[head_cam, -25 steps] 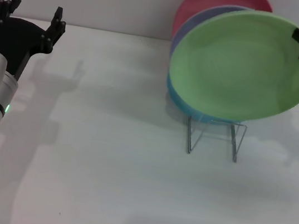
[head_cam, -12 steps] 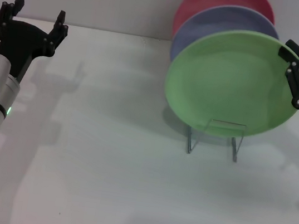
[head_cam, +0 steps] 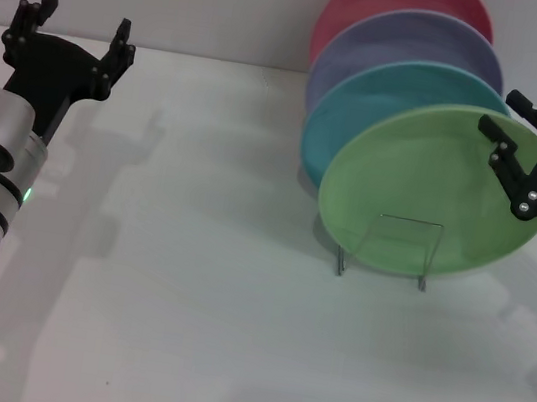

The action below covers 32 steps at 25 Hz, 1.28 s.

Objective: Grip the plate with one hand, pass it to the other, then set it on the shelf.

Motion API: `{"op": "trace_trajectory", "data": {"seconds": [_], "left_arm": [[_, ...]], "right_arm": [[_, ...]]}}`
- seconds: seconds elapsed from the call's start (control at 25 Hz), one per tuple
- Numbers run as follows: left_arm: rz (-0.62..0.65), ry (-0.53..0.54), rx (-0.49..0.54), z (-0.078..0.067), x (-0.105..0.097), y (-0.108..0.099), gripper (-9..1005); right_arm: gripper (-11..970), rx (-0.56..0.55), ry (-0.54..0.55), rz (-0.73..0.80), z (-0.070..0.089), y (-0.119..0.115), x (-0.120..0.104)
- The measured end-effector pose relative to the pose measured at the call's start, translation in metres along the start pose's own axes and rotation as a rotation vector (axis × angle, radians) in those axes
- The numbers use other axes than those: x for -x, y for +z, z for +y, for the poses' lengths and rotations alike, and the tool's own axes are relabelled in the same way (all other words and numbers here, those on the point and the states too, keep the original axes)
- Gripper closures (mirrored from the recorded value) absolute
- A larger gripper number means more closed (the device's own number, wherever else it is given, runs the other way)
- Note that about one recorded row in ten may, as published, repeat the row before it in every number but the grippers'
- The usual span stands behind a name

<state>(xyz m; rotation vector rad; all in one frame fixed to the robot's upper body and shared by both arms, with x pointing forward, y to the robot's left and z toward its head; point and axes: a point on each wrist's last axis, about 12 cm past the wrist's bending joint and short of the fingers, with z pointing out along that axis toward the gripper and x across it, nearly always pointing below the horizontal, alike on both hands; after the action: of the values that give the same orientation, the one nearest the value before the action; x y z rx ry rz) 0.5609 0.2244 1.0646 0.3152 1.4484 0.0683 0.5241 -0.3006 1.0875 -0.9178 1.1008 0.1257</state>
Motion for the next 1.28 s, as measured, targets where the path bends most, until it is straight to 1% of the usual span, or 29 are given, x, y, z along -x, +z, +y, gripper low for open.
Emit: {"op": "trace_trajectory", "data": {"seconds": [0.32, 0.48, 0.72, 0.92, 1.12, 1.28], "left_arm": [[-0.004, 0.006, -0.010, -0.002, 0.000, -0.001, 169], [-0.024, 0.008, -0.003, -0.002, 0.000, -0.004, 169], [-0.029, 0.009, -0.001, -0.001, 0.001, -0.005, 169], [-0.035, 0.013, 0.000, 0.000, 0.001, -0.004, 169], [-0.035, 0.018, -0.002, 0.001, 0.001, -0.003, 169], [-0.033, 0.020, -0.004, 0.000, 0.001, -0.003, 169]], "right_arm": [[654, 0.009, 0.007, -0.040, 0.005, -0.006, 0.005], [461, 0.014, 0.011, -0.043, 0.006, -0.006, 0.005], [408, 0.026, 0.023, -0.050, 0.011, -0.008, 0.005], [337, 0.028, 0.042, -0.038, 0.016, -0.008, 0.002], [199, 0.027, 0.055, -0.007, 0.018, -0.006, -0.003], [200, 0.035, 0.062, 0.011, 0.021, -0.005, -0.005]]}}
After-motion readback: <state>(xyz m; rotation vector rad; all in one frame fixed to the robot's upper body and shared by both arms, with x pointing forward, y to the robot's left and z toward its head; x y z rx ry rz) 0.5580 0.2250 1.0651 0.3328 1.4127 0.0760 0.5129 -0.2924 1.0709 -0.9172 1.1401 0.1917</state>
